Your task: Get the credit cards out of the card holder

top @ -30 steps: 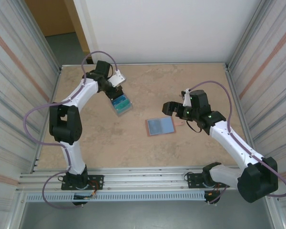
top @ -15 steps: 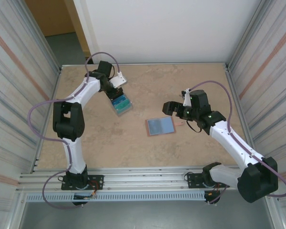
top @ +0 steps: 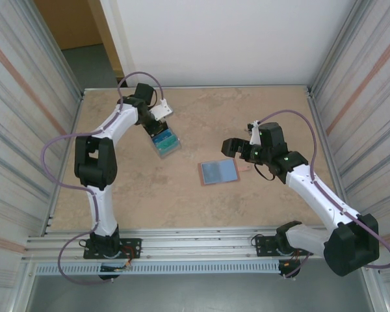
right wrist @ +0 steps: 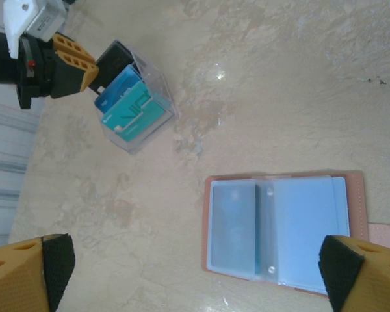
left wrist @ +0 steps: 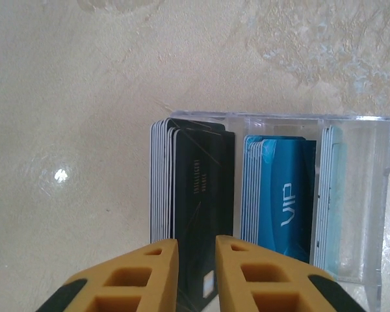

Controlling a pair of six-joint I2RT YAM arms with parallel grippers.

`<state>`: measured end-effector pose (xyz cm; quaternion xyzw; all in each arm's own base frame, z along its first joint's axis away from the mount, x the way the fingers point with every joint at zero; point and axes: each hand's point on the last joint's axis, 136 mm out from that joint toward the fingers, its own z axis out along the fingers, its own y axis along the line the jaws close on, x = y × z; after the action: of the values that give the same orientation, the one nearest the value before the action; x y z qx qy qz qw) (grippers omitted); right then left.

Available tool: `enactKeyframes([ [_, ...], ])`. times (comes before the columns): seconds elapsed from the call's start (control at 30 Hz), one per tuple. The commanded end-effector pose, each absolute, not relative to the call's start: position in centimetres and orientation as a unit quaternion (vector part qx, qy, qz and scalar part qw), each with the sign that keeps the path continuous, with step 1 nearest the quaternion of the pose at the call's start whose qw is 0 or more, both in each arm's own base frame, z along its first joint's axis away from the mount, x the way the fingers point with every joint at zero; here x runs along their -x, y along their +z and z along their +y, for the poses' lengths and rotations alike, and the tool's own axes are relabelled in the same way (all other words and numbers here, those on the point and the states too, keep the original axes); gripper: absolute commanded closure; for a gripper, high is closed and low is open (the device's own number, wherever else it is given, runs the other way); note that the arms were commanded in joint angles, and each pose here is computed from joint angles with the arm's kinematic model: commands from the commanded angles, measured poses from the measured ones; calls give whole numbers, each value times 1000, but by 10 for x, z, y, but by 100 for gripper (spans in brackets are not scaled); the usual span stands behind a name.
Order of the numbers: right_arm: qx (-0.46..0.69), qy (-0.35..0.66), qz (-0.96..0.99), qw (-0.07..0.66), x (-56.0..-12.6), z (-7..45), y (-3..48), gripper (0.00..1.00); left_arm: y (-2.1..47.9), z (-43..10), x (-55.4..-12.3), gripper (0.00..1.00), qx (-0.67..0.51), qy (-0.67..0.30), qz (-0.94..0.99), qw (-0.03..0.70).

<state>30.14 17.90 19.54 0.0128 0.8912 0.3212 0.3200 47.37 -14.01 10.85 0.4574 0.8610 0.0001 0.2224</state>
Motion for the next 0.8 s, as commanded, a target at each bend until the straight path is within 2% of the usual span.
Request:
enactKeyframes([
  [0.0, -7, 313, 895, 317, -300, 178, 195, 8, 136, -139, -477, 78, -446, 9, 861, 245],
  [0.23, 27, 226, 933, 280, -292, 180, 161, 29, 182, -144, -467, 77, -418, 27, 858, 298],
  [0.3, 40, 201, 942, 266, -289, 183, 149, 34, 194, -146, -460, 73, -399, 26, 860, 317],
  [0.4, 68, 169, 952, 244, -284, 192, 134, 41, 209, -150, -445, 61, -362, 19, 865, 348],
  [0.57, 117, 134, 961, 212, -279, 211, 115, 55, 225, -147, -415, 26, -277, 17, 873, 400],
  [0.67, 139, 127, 963, 192, -278, 226, 102, 58, 223, -142, -397, 2, -229, 26, 872, 432],
  [0.77, 158, 118, 964, 176, -279, 238, 89, 57, 209, -129, -380, 1, -172, 33, 878, 445],
])
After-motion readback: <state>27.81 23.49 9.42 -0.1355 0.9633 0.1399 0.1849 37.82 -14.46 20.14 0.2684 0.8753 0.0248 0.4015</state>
